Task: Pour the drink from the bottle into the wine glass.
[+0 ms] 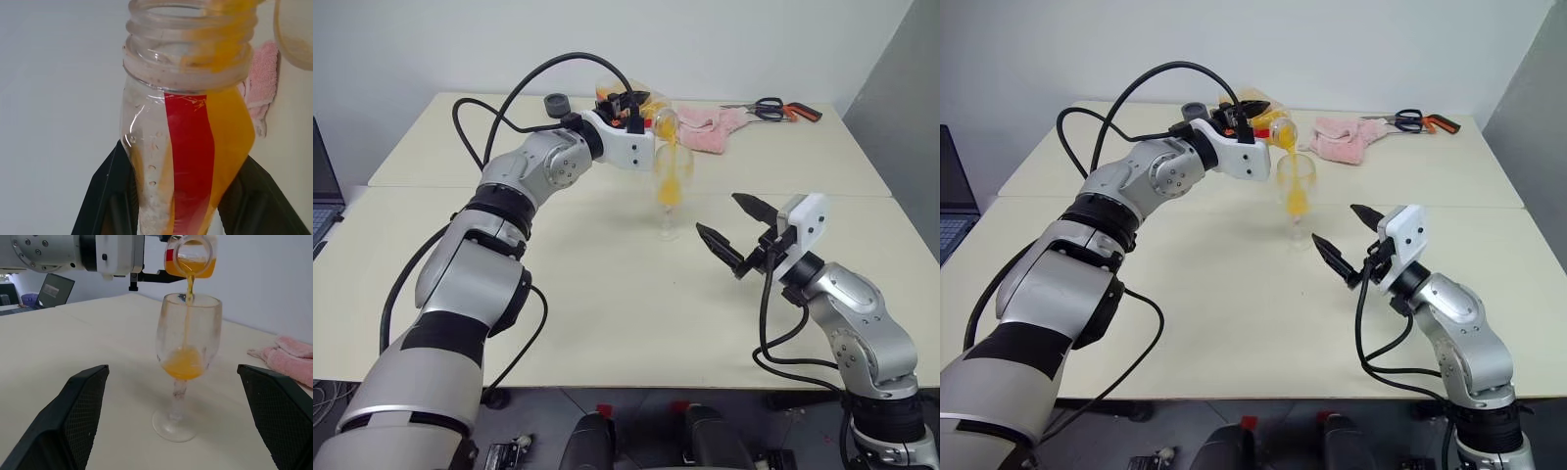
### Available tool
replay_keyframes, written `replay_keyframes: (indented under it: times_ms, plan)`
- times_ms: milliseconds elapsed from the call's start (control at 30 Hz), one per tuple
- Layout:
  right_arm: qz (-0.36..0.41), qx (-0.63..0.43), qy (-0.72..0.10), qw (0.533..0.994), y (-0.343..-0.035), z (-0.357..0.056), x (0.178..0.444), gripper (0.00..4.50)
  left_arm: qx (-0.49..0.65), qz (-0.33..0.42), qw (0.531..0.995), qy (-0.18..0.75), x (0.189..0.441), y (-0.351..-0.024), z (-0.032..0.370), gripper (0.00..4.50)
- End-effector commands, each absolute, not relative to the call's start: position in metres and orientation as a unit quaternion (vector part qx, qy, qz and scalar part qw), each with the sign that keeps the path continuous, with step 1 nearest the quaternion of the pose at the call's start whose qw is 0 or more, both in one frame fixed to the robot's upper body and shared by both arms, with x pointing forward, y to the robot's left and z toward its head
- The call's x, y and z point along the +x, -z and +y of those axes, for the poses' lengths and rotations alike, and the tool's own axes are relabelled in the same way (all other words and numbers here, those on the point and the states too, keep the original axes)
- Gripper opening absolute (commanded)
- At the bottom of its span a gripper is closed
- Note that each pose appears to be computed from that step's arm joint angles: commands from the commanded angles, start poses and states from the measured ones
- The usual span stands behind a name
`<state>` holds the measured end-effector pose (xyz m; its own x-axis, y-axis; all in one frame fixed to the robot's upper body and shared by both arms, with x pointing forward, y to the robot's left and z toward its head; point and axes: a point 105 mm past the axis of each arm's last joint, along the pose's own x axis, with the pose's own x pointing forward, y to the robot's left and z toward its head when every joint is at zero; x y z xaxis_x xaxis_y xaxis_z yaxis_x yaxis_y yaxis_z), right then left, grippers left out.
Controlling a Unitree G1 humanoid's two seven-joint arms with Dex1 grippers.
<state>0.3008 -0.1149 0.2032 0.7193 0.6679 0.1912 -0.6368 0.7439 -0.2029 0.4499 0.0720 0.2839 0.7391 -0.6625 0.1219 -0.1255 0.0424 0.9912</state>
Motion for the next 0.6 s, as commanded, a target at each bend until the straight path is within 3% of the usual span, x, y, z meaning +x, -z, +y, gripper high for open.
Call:
replay_keyframes:
  times_ms: [33,600]
  plan:
    - [-0.16,-0.069,-0.358,0.917,-0.2172,-0.1181,0.293,4.5,0.658,-0.337,0.649,0.179,0.4445,-0.3148,0.0672,1.63]
    - [-0.156,-0.072,-0.368,0.914,-0.2211,-0.124,0.2905,4.5,0.661,-0.338,0.646,0.176,0.4448,-0.3149,0.0679,1.63]
